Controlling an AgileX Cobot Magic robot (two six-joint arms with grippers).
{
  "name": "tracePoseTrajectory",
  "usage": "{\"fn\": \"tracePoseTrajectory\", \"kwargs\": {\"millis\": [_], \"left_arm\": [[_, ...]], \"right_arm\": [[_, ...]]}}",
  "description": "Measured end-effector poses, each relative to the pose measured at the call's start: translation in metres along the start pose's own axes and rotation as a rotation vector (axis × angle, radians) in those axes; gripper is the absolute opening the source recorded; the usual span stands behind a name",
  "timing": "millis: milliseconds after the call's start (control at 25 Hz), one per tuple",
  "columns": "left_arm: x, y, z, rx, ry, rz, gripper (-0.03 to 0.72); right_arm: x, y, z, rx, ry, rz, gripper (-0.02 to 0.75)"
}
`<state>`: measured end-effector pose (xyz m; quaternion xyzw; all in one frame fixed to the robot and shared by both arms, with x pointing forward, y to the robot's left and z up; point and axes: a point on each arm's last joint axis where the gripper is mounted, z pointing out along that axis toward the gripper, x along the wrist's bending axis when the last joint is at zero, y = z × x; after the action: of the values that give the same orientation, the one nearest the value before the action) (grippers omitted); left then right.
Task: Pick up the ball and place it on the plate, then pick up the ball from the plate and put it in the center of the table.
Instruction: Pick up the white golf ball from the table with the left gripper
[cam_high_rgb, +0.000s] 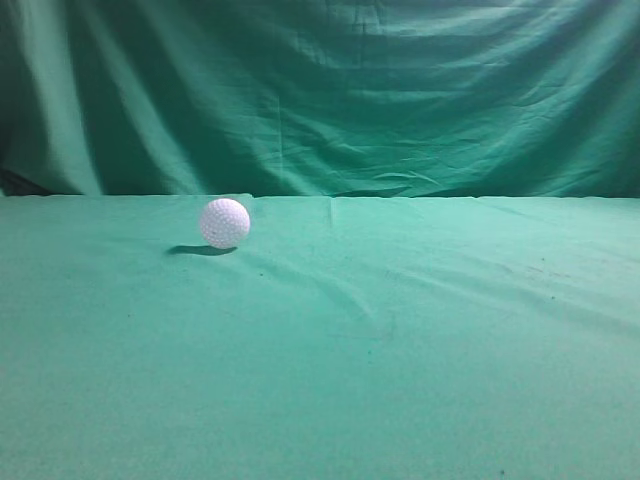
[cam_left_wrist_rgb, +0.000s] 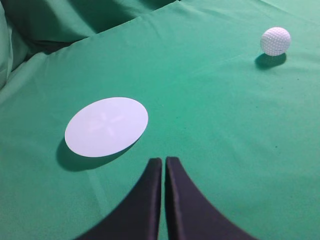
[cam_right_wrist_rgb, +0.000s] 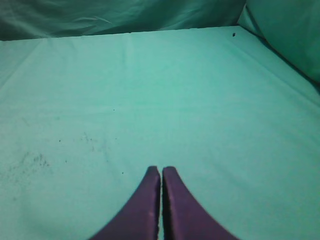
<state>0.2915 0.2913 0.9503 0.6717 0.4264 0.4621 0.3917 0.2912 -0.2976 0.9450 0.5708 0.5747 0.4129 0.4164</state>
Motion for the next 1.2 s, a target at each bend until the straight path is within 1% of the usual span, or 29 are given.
{"fn": "tracePoseTrajectory", "kwargs": {"millis": [880, 920, 960, 1040, 1120, 1160, 1200], "left_arm": [[0.000, 0.000, 0.000, -0.002, 0.001, 0.000, 0.000], [0.000, 0.001, 0.000, -0.014, 0.000, -0.019, 0.000], [-0.001, 0.003, 0.000, -0.032, -0.007, -0.064, 0.000], [-0.001, 0.009, 0.000, -0.102, -0.020, -0.212, 0.000], [0.002, 0.016, -0.001, -0.190, -0.006, -0.366, 0.000], [0.004, 0.019, -0.002, -0.221, 0.006, -0.416, 0.000], [0.007, 0.021, -0.003, -0.253, 0.027, -0.443, 0.000]], "right_arm": [[0.000, 0.000, 0.000, 0.000, 0.000, 0.000, 0.000], [0.000, 0.000, 0.000, 0.000, 0.000, 0.000, 0.000], [0.000, 0.000, 0.000, 0.000, 0.000, 0.000, 0.000], [0.000, 0.000, 0.000, 0.000, 0.000, 0.000, 0.000], [0.000, 0.000, 0.000, 0.000, 0.000, 0.000, 0.000], [0.000, 0.000, 0.000, 0.000, 0.000, 0.000, 0.000], [0.000, 0.000, 0.000, 0.000, 0.000, 0.000, 0.000]]}}
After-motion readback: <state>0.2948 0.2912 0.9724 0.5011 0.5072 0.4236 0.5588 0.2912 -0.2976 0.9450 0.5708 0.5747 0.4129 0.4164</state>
